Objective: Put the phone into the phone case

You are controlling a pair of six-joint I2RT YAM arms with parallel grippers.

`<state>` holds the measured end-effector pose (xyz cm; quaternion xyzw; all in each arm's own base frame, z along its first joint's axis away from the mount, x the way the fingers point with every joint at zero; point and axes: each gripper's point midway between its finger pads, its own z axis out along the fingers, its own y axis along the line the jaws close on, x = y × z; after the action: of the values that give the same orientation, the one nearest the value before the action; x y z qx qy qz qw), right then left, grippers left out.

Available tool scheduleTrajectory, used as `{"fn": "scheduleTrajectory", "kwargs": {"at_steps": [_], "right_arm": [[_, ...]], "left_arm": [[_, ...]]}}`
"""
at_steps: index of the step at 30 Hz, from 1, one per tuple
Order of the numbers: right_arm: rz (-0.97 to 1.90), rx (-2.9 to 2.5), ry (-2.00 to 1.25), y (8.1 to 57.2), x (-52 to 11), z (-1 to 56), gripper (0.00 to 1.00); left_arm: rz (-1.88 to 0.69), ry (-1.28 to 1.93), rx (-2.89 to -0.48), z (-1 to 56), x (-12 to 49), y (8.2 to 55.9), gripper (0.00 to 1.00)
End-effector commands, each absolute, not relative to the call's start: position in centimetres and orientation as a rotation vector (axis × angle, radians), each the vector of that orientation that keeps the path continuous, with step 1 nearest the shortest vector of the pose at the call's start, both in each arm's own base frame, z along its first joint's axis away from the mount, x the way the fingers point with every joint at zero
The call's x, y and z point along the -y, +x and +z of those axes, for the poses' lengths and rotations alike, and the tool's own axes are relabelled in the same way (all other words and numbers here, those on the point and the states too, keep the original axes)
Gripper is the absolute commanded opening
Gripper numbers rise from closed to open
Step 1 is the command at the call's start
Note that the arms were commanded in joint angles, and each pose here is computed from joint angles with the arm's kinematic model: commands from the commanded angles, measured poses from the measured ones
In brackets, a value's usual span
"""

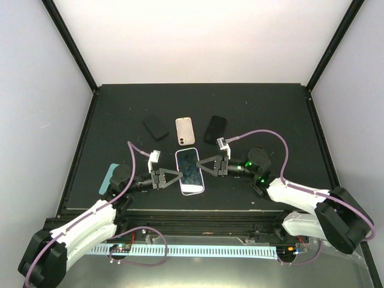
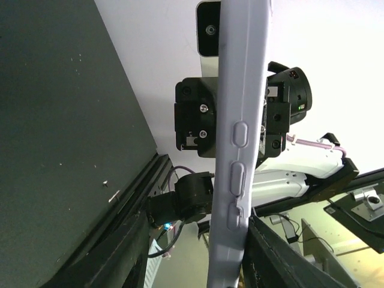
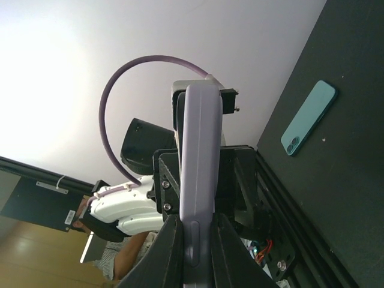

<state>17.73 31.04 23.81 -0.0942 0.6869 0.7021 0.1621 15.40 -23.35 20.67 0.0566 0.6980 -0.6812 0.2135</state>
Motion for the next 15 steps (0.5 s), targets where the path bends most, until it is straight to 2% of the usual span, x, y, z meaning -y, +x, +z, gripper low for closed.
{"fn": "scheduleTrajectory", "kwargs": {"at_steps": [1,3,8,15], "right_arm": [[2.048,-1.875,-0.321,16.8,-30.8,25.4,0.06],[2.049,-1.862,-0.313,16.7,-30.5,25.5,0.06],[2.016,-1.897,-0.309,16.2,-30.1,24.7,0.07],[1.882,-1.954,-0.336,16.1,-29.4,23.9,0.23]], "left_arm": [[-1.901,0.277,-1.848,23.0,23.9,15.2,0.44],[-1.904,0.281,-1.845,23.0,24.0,15.3,0.42],[-1.906,0.319,-1.834,23.4,24.3,15.3,0.28],[-1.877,0.465,-1.827,23.9,24.6,14.3,0.13]]}}
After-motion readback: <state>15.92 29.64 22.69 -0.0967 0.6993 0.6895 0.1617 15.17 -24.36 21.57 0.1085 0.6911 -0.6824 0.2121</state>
